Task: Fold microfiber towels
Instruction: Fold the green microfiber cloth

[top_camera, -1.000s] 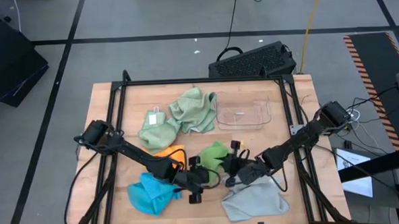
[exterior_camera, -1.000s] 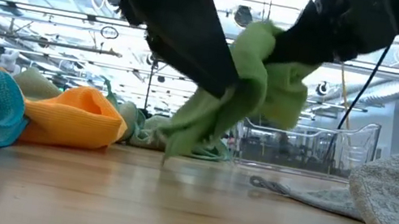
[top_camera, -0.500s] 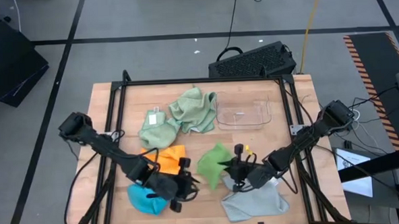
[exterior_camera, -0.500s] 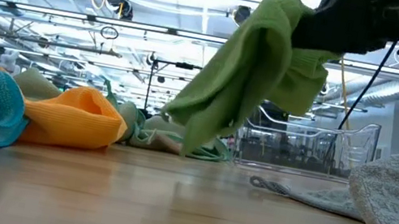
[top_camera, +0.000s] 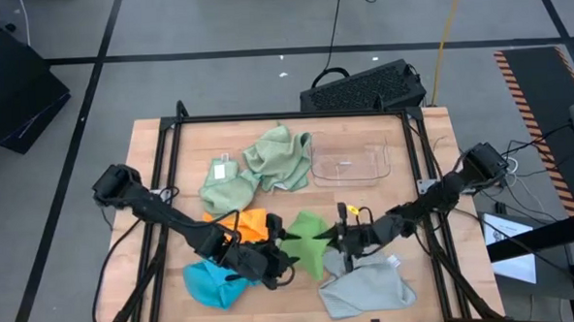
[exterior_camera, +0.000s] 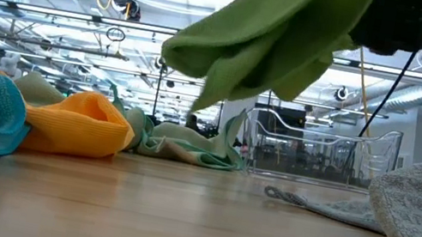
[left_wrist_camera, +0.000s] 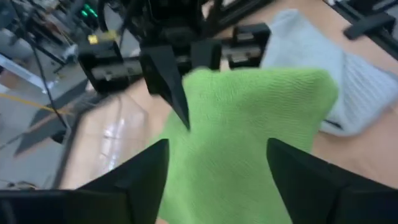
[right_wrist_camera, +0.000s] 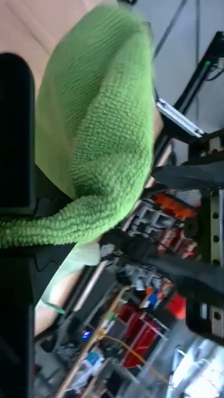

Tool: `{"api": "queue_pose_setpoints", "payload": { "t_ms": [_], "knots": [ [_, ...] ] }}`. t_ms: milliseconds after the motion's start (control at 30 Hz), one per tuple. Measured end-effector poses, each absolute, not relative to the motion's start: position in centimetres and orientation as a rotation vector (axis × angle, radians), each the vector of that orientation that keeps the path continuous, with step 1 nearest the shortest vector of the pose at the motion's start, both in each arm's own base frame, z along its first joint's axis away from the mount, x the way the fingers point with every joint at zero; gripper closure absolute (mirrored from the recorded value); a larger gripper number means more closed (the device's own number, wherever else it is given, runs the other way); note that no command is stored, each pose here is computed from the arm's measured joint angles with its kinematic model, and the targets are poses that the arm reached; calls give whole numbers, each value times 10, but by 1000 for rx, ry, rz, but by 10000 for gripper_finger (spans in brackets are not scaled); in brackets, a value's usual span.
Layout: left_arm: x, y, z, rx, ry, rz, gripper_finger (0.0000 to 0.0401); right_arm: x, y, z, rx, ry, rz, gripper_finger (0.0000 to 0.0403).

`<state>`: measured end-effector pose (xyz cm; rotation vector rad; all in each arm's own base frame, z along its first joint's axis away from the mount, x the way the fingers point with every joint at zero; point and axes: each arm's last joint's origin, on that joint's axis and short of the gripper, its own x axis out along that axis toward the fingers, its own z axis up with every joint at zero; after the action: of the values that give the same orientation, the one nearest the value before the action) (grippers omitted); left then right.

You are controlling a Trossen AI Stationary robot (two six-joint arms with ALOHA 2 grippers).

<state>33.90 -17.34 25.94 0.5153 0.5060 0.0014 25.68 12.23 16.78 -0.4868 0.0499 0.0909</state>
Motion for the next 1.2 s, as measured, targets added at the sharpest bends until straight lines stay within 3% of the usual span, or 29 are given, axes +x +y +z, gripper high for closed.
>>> {"api": "queue_pose_setpoints", "payload": {
  "t_ms": [133,233,567,900,1033,1200],
  "knots": [
    [347,-161,258,543,517,-10,104,263,109,170,-499,-2,169,395],
    [352,-151,258,486,523,-74,105,267,100,171,-495,-19,199,395],
    [359,-131,243,398,634,-11,107,271,90,174,-511,-60,249,395],
    [377,-134,213,508,640,34,110,272,89,174,-502,-71,295,395],
    [376,-134,209,485,664,32,150,272,89,173,-497,-64,296,395],
    [374,-135,213,449,655,53,257,272,89,171,-452,-30,298,393]
  ]
}}
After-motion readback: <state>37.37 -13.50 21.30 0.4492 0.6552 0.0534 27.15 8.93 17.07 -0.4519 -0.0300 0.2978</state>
